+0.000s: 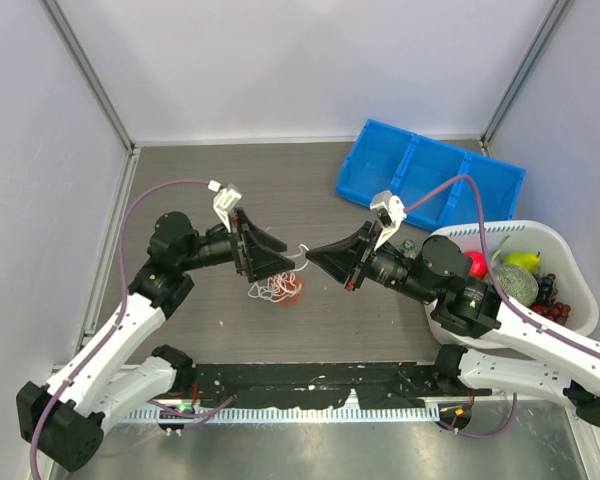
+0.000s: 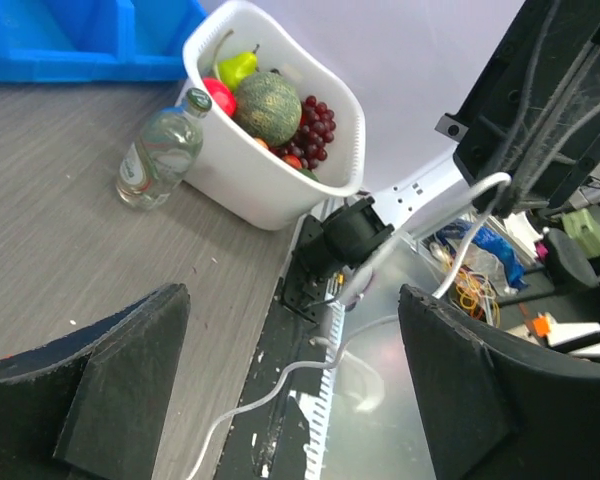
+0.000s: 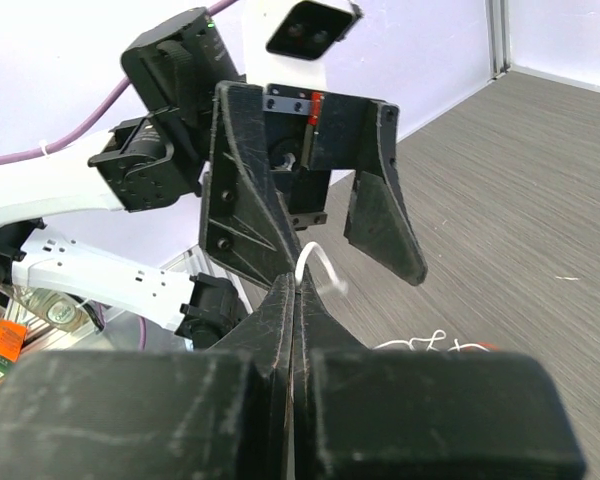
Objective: Untangle the cables
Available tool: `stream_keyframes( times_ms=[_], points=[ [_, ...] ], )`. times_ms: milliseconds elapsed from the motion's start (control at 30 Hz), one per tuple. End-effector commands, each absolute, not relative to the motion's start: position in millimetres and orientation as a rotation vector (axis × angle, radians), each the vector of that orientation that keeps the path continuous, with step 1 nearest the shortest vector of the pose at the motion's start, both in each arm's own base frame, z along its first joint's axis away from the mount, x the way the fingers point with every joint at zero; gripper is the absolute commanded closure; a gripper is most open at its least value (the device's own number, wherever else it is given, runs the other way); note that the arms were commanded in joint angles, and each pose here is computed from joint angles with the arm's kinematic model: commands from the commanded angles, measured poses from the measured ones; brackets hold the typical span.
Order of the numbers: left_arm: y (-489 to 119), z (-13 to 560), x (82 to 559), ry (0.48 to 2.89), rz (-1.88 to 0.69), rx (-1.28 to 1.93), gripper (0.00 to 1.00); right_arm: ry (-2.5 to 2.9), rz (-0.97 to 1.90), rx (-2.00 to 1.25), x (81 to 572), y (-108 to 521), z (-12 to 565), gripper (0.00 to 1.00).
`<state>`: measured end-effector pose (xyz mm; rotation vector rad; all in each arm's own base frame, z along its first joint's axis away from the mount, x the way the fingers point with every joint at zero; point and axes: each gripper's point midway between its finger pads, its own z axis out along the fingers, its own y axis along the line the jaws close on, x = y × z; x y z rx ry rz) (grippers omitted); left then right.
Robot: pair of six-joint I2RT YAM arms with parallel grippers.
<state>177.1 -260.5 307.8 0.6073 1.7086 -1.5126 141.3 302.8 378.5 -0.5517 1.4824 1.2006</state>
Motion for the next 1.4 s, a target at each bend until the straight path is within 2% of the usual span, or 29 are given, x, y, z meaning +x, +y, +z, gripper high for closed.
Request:
stream_keyframes(
  times_ms=[0,100,400,533,633,767,867,900,933,967,1067,1233,1367],
  points=[
    [-251,321,171,1.638,-1.451,0.591,0.12,1.378,1.233,-0.536,135,295,414,0.99],
    [-250,321,170,1.637,-1.449,0.586,0.26,1.377,1.231,-0.533,136,295,415,0.99],
    [-251,306,181,1.698,-1.421,0.535,0.37,1.372,1.248,-0.541,133,297,416,0.99],
    [-253,299,187,1.716,-1.421,0.526,0.48,1.374,1.247,-0.539,134,297,416,0.99],
    [-254,301,186,1.705,-1.424,0.55,0.65,1.375,1.246,-0.541,134,298,414,0.99],
    [-245,313,188,1.676,-1.307,0.571,1.0,1.405,1.215,-0.541,139,299,403,0.98],
    [-229,328,190,1.664,-1.183,0.545,1.0,1.469,1.167,-0.536,148,304,382,0.88],
    [-226,339,189,1.647,-1.157,0.543,1.0,1.488,1.135,-0.515,155,304,374,0.78],
    [-223,349,187,1.635,-1.142,0.54,1.0,1.499,1.126,-0.513,159,309,368,0.73],
    [-220,360,187,1.625,-1.127,0.529,1.0,1.512,1.121,-0.518,161,312,360,0.59],
    [-212,392,187,1.607,-1.094,0.483,1.0,1.544,1.103,-0.568,169,335,337,0.33],
    [-199,432,186,1.553,-1.031,0.439,1.0,1.674,0.999,-0.452,204,354,302,0.29],
    [-183,461,185,1.5,-0.95,0.395,1.0,1.684,1.024,-0.456,204,363,278,0.28]
  ],
)
